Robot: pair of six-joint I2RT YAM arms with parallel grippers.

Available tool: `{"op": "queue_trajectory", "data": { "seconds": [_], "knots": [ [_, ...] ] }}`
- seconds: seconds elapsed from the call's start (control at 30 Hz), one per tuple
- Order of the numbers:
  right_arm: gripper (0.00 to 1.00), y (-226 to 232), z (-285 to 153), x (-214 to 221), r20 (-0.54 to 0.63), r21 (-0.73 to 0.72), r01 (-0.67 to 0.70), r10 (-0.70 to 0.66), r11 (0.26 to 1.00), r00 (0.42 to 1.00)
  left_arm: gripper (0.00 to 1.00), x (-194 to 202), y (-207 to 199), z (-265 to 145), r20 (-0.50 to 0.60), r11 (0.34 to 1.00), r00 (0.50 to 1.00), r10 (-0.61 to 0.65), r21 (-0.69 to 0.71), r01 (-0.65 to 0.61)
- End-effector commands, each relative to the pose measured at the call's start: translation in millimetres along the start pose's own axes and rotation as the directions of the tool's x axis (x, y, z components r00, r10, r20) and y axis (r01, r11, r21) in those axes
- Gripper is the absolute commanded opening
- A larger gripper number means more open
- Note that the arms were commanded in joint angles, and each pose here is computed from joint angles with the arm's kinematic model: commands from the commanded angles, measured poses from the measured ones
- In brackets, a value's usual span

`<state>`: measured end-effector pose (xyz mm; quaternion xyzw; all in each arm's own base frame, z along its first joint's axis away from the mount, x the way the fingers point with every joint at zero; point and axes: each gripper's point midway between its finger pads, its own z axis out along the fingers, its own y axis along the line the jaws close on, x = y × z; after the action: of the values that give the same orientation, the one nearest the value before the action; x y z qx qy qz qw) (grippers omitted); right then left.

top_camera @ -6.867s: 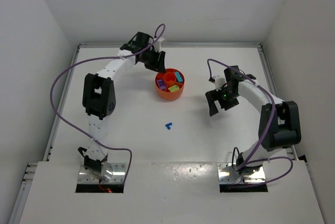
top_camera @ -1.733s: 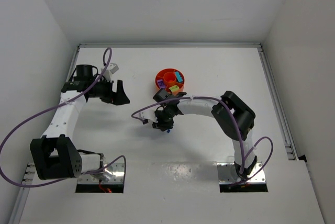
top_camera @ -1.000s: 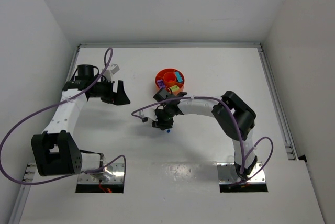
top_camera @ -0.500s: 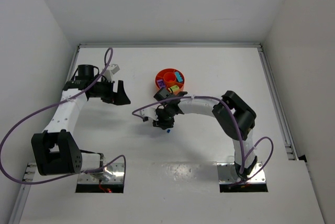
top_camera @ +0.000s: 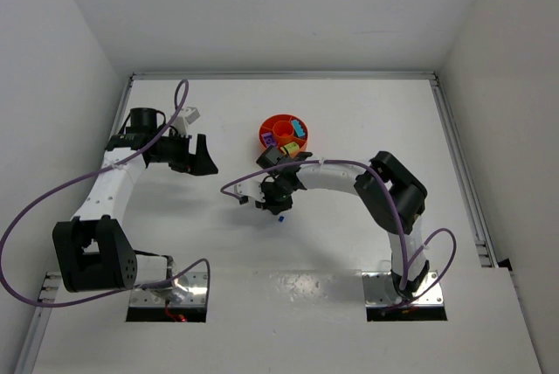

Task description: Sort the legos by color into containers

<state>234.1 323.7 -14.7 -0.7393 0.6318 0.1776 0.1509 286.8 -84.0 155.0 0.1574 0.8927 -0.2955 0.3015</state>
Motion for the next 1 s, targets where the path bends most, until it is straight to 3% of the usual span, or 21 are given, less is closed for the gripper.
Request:
{"op": "queue_trajectory", "data": {
  "seconds": [0.0,0.17,0.33,0.53,0.7,0.97],
  "knots": [
    [0.0,17,11,55,-0.19,-0.048,-0.038,0.028,0.998,0.981,0.89,-11,-2,-3,0.04,1.0,0.999,0.01,0.017,-0.01],
    [0.0,-6,-16,22,-0.085,0.03,-0.068,0.07,0.997,0.994,0.88,-8,-4,-4,0.048,0.999,0.999,0.025,0.024,-0.026],
    [0.0,-56,-69,-38,0.13,0.145,-0.153,0.134,0.978,0.982,0.87,-9,-6,-6,0.062,0.999,0.997,0.037,0.02,-0.039],
    [0.0,-132,-147,-85,0.398,0.299,-0.344,0.211,0.89,0.893,0.87,-11,-5,-5,0.068,0.999,0.997,0.034,0.019,-0.036],
    [0.0,-196,-203,-87,0.563,0.378,-0.52,0.256,0.766,0.786,0.87,-20,-4,-8,0.088,0.999,0.995,0.046,0.004,-0.046],
    [0.0,-244,-207,-71,0.62,0.346,-0.63,0.334,0.696,0.71,0.87,-23,-2,-6,0.088,0.999,0.995,0.037,0.005,-0.037]
  ]
}}
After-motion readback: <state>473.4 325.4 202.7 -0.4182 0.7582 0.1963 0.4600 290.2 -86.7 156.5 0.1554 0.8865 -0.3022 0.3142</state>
